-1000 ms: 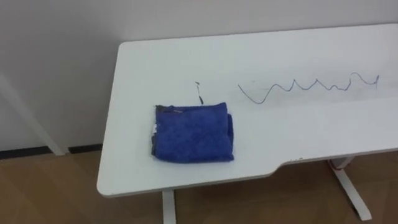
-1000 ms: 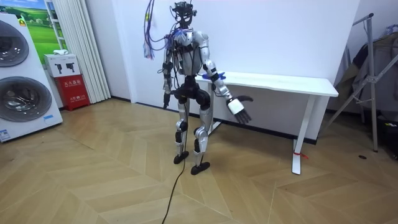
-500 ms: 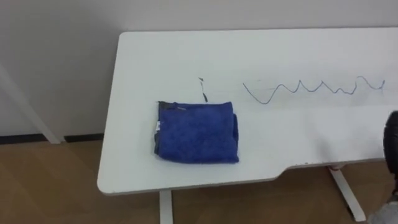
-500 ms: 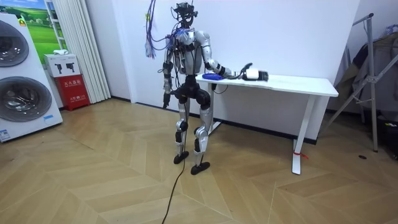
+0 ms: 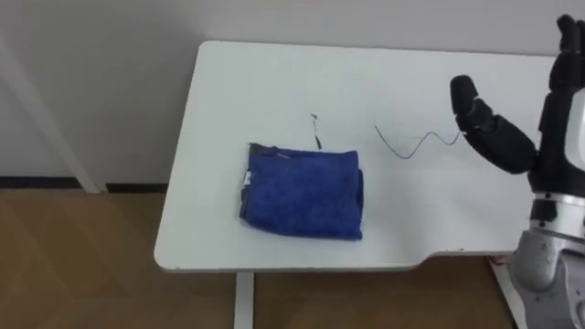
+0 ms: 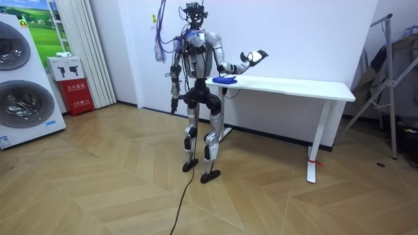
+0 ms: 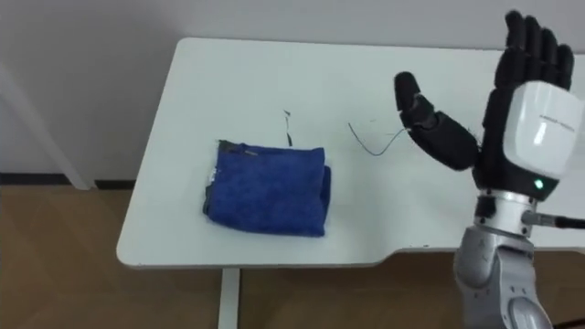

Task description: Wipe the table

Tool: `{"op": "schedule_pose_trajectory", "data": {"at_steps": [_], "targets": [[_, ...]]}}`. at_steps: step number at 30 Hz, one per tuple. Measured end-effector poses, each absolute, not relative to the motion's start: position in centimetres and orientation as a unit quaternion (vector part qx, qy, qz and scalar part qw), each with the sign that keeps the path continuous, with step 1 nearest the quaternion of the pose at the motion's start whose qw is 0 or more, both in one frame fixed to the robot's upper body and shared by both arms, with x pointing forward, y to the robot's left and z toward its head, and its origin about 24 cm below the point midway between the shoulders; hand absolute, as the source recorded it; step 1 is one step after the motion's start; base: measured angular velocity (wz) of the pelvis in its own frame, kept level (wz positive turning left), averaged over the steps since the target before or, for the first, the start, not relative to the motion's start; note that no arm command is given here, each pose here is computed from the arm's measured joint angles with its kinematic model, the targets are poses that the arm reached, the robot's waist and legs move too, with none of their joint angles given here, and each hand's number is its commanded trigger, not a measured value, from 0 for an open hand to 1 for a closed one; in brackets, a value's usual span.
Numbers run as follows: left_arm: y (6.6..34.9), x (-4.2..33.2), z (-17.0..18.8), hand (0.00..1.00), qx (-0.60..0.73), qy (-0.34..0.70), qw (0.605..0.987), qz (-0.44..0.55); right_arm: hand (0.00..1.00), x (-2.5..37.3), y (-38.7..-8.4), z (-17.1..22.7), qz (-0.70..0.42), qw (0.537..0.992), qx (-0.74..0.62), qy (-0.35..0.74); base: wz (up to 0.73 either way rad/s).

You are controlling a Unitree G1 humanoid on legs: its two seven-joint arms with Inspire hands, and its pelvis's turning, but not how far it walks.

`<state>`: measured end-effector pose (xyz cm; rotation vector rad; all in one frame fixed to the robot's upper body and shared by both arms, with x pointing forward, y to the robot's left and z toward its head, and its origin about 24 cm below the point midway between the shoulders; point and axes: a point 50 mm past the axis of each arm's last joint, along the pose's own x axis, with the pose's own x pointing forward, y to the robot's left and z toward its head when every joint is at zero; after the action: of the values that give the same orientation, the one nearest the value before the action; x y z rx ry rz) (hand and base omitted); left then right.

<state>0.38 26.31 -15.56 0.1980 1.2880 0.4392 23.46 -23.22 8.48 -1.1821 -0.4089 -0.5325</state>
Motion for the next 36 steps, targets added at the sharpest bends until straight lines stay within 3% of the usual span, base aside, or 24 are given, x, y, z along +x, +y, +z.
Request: {"op": "schedule_pose_trajectory", "data": {"at_steps": [12, 21, 31, 36], "targets": [[25.8, 1.3, -15.7, 0.0, 0.092, 0.587, 0.788, 0.164, 0.0, 23.8, -17.2, 9.4, -0.094, 0.761, -0.578, -0.278, 0.08], [26.0, 2.3, -15.6, 0.0, 0.158, 0.581, 0.792, 0.106, 0.0, 22.5, -13.1, 6.9, 0.028, 0.758, -0.588, -0.28, 0.03], [25.9, 2.4, -15.6, 0.0, 0.171, 0.579, 0.792, 0.09, 0.0, 22.2, -12.6, 4.0, 0.103, 0.76, -0.604, -0.216, 0.06], [25.9, 2.7, -15.6, 0.0, 0.172, 0.578, 0.793, 0.089, 0.0, 21.1, -13.0, 0.3, 0.17, 0.756, -0.618, -0.134, 0.0]]}}
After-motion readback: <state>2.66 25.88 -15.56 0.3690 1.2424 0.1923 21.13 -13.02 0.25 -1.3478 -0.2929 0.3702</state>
